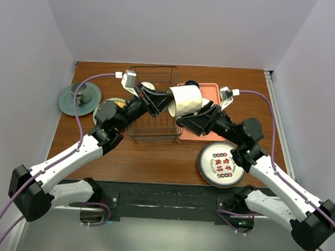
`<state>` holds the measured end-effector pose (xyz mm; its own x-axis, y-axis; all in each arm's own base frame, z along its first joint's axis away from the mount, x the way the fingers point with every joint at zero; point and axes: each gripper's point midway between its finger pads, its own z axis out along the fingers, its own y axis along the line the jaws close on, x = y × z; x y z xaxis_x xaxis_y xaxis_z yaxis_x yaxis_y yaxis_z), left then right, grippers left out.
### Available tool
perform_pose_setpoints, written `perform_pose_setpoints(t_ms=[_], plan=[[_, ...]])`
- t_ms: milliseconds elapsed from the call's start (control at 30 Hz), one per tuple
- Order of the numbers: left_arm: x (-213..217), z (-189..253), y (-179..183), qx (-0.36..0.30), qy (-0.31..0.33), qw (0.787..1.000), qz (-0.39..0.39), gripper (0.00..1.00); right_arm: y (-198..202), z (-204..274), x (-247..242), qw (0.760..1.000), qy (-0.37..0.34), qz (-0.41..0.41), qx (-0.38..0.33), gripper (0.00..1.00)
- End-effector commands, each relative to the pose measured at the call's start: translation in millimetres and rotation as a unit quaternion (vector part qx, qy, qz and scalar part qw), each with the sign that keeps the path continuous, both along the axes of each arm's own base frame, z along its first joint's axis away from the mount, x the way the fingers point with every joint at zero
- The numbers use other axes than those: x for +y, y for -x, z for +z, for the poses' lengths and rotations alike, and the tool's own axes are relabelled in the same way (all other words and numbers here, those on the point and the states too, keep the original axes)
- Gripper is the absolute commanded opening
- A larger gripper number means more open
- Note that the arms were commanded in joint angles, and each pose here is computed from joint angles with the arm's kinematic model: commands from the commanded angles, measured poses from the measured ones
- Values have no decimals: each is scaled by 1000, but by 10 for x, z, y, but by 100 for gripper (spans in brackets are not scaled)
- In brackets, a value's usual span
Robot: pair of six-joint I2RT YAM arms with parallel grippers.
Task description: Load the mixed dishes into the dish rack
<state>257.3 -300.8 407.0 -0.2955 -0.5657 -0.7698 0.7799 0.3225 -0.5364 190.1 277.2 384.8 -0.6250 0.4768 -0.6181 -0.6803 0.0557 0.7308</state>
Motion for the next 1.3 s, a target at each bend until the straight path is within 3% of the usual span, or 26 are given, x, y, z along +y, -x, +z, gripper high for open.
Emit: perform_pose_setpoints(t_ms=[0,133,233,267,333,367,433,500,633,733,833,967,1100,1267], plan=[[98,537,126,-58,69,996,-5,0,88,338,-6,998,-31,16,-54,79],[78,487,108,-52,66,996,-6,0,93,371,19,997,-44,26,-57,68],[53,449,93,-46,62,997,-8,0,75,352,27,997,-43,26,-52,43],[57,447,93,-46,62,997,-8,0,73,355,24,997,-44,25,-51,28],[47,405,85,-39,56,998,-8,0,66,343,21,998,-41,22,-46,15],[55,394,69,-37,54,998,-4,0,49,341,17,998,-38,15,-47,1],[61,356,61,-31,47,998,0,0,32,324,16,999,-31,11,-42,0],[79,315,38,-25,41,999,9,9,11,324,11,999,-29,4,-43,0],[153,246,31,-11,28,999,27,63,-18,378,6,999,-27,-5,-45,0],[246,161,17,5,9,999,52,85,-57,439,4,999,-21,-15,-48,0],[407,56,-21,33,-15,995,94,97,-148,475,-11,998,-9,-40,-46,0],[773,-255,-163,103,-69,973,197,100,-341,423,-4,996,25,-78,-34,0],[1246,-885,-184,192,-171,919,300,100,-607,342,5,990,66,-124,-25,0],[1636,-1285,-131,229,-253,864,370,100,-1028,122,164,977,139,-158,-36,0]])
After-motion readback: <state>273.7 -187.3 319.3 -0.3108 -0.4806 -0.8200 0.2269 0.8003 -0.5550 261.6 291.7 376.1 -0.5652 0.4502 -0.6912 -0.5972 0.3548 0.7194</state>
